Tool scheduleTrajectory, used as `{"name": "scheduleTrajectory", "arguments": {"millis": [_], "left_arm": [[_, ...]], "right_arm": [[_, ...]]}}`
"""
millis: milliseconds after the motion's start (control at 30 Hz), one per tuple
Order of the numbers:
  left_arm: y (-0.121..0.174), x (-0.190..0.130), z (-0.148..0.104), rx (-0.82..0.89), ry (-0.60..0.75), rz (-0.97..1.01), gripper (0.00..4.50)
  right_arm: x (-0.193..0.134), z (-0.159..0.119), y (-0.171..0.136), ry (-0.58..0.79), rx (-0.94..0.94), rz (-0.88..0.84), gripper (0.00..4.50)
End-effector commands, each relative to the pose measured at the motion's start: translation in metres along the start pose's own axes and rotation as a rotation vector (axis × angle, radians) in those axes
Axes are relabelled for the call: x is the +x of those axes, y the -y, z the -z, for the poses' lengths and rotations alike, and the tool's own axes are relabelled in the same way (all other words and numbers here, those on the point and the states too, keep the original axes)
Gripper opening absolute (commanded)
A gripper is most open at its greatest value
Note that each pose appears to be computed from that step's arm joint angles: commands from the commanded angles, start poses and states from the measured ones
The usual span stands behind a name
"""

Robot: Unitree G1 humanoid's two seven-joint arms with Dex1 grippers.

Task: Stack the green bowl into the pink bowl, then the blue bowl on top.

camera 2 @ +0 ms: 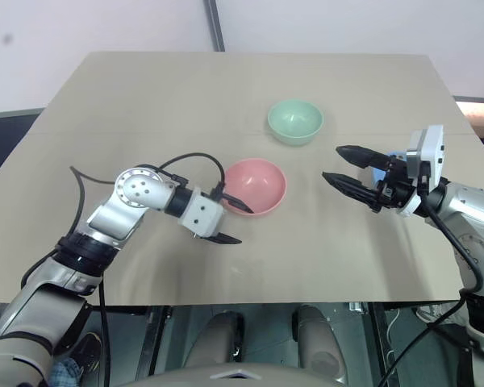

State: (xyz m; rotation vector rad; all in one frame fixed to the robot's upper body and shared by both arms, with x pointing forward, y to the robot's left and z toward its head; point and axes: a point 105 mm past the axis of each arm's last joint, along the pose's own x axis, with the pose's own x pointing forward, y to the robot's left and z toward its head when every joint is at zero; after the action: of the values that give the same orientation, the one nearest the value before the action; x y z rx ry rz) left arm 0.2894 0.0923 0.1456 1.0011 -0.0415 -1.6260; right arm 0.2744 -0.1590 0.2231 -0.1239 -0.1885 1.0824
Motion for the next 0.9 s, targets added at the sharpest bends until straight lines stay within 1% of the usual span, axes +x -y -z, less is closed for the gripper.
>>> {"name": "scheduleTrajectory", "arguments": {"millis": [33, 133, 233, 333, 467, 533, 633, 700, 800, 867, 900], "left_arm": [[-0.018, -0.027, -0.022, -0.114, 0.095, -0.145, 3.32], [-0.038, -0.057, -0.019, -0.241, 0.127, -0.354, 3.32], [-0.046, -0.08, -0.015, -0.326, 0.134, -0.506, 3.32], [-0.042, -0.104, 0.001, -0.399, 0.065, -0.663, 3.32], [-0.03, -0.131, 0.018, -0.438, -0.014, -0.829, 3.32], [-0.022, -0.15, 0.021, -0.482, -0.012, -0.925, 3.32], [-0.019, -0.172, 0.019, -0.563, 0.043, -1.049, 3.32], [-0.017, -0.179, 0.016, -0.59, 0.071, -1.087, 3.32], [-0.012, -0.178, 0.011, -0.61, 0.094, -1.088, 3.32], [-0.009, -0.173, 0.006, -0.616, 0.111, -1.067, 3.32], [-0.007, -0.17, 0.003, -0.625, 0.129, -1.06, 3.32]], "right_arm": [[-0.002, -0.009, 0.002, 0.017, -0.048, 0.004, 3.02], [-0.002, -0.007, 0.002, 0.014, -0.043, -0.001, 3.02], [-0.001, -0.007, 0.003, 0.013, -0.041, -0.007, 3.02], [0.002, -0.004, 0.008, -0.009, -0.056, -0.004, 3.02], [0.001, 0.009, 0.023, -0.126, -0.073, 0.036, 3.02], [0.002, 0.01, 0.032, -0.129, -0.103, 0.053, 3.02], [0.004, 0.016, 0.045, -0.181, -0.147, 0.084, 3.02], [0.008, 0.027, 0.058, -0.28, -0.184, 0.119, 3.02], [0.023, 0.026, 0.069, -0.29, -0.222, 0.122, 3.02], [0.038, 0.023, 0.071, -0.284, -0.256, 0.091, 3.02], [0.047, 0.024, 0.073, -0.312, -0.298, 0.073, 3.02]]}}
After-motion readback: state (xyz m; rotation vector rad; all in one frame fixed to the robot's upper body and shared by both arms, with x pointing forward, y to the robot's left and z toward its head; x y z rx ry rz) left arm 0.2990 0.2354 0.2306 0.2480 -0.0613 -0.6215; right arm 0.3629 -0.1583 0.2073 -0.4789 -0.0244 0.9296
